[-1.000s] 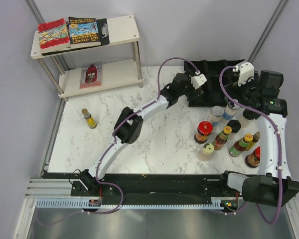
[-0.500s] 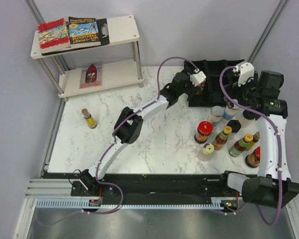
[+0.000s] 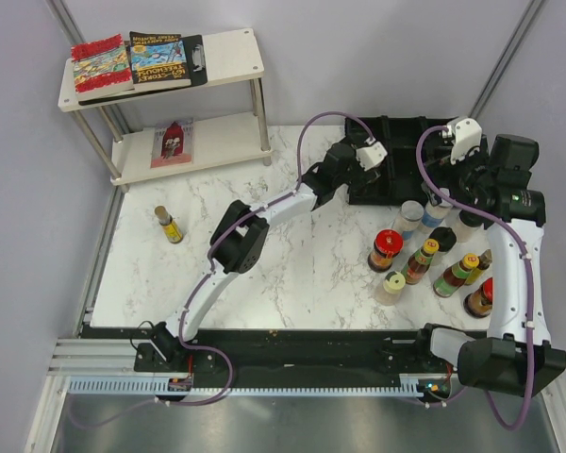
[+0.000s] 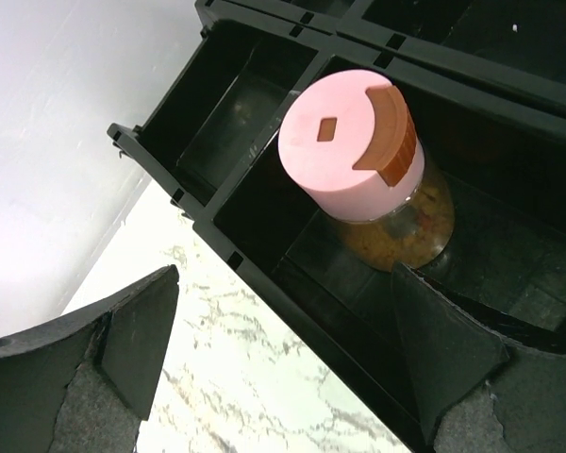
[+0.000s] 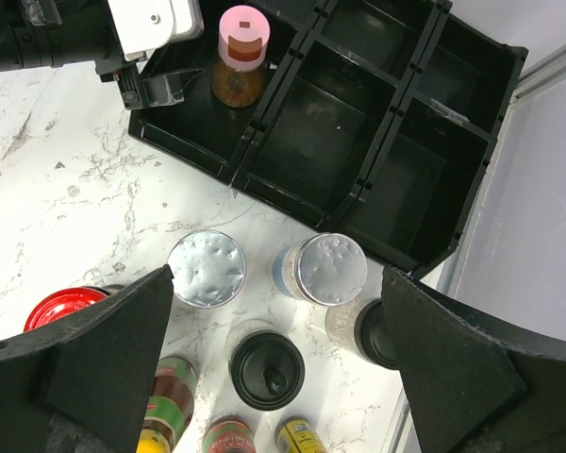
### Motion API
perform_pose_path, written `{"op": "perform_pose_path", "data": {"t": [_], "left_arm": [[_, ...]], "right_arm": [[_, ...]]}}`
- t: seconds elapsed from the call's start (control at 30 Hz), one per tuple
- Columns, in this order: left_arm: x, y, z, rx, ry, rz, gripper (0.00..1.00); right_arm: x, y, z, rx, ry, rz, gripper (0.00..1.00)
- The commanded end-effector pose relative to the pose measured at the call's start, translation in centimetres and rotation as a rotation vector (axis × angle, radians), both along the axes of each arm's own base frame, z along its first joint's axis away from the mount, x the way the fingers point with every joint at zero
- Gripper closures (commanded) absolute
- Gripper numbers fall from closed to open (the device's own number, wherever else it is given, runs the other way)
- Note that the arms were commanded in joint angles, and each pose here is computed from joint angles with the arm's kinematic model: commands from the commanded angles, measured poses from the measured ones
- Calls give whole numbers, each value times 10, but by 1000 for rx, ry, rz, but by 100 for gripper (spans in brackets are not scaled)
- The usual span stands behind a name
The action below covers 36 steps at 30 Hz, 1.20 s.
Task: Organize the condiment bottles
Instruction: Move the storage box to the center of the board.
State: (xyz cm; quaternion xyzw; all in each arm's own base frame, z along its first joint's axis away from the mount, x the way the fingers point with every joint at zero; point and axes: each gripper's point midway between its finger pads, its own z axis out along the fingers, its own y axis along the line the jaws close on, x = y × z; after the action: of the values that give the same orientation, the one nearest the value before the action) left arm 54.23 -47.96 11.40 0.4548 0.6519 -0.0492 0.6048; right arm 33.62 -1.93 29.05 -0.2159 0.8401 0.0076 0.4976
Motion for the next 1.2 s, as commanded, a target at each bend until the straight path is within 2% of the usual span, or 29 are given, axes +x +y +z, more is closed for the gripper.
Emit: {"op": "perform_pose_path", "data": {"t": [0.0, 0.37, 0.63, 0.8, 0.87, 0.93, 0.97, 1.0, 1.17], "left_arm": [[-9, 22, -5, 102, 42, 22, 1], [-27, 61, -47, 208, 115, 99, 1], [-34, 93, -54, 220, 161, 174, 1], [-43, 104, -54, 224, 182, 187, 1], [-45, 105, -54, 225, 185, 187, 1], [-46, 107, -50, 222, 183, 189, 1], [-46, 106, -48, 217, 183, 188, 1], [-47, 106, -47, 212, 190, 188, 1], [-53, 105, -41, 190, 212, 182, 1]], "right_arm": [[-6, 7, 10, 19, -36, 23, 2], [-8, 11, 8, 31, -26, 44, 2], [2, 7, 3, 50, -24, 11, 2], [45, -19, 6, 54, -34, -116, 2], [68, -29, -5, 86, 2, -173, 2], [89, -34, 4, 116, -8, -203, 2], [104, -37, -13, 130, 36, -213, 2], [116, -39, -1, 137, 11, -216, 2], [164, -45, -32, 149, 87, -248, 3]]}}
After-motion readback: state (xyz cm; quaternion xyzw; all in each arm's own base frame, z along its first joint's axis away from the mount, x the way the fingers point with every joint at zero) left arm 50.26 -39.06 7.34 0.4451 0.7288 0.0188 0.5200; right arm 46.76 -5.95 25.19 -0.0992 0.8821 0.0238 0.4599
